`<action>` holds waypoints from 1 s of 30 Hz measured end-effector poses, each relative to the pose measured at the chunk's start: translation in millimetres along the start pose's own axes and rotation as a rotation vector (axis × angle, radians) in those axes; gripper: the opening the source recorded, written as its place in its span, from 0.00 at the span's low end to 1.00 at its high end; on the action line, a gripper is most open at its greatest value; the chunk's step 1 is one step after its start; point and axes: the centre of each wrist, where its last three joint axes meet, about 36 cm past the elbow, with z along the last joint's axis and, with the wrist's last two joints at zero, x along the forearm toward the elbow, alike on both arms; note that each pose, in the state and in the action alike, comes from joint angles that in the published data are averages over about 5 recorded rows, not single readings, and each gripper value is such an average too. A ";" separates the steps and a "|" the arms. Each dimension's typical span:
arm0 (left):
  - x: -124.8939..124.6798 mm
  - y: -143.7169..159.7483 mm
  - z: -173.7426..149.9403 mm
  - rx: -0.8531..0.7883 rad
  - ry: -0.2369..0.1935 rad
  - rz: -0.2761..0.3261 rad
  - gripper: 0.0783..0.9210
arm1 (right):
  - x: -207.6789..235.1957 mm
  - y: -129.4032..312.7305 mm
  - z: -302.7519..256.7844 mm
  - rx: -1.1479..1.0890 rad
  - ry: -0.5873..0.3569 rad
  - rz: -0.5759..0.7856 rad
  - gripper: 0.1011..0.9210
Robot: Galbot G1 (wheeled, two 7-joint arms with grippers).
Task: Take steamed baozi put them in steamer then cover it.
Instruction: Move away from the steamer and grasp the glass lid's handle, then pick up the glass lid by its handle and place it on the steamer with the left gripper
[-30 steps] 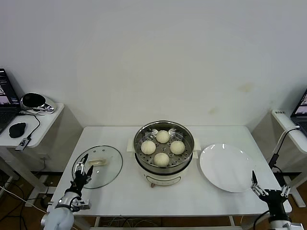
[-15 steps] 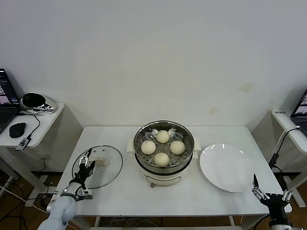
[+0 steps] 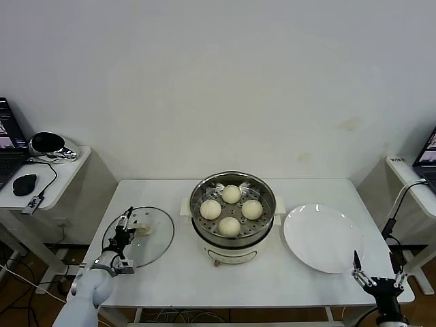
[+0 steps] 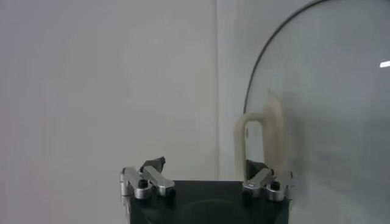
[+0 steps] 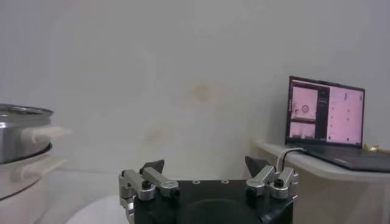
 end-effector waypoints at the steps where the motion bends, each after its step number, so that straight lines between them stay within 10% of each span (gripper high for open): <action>1: -0.4 -0.9 0.0 0.002 0.001 0.003 0.65 | 0.1 0.5 0.4 0.000 0.001 -0.001 0.88; 18: 12.5 0.5 7.7 0.025 0.020 -0.041 0.09 | -1.3 6.9 2.7 0.001 -0.007 -0.027 0.88; 30: 49.4 66.6 2.9 0.017 0.029 -0.154 0.08 | -3.9 14.5 -0.5 0.010 -0.019 -0.065 0.88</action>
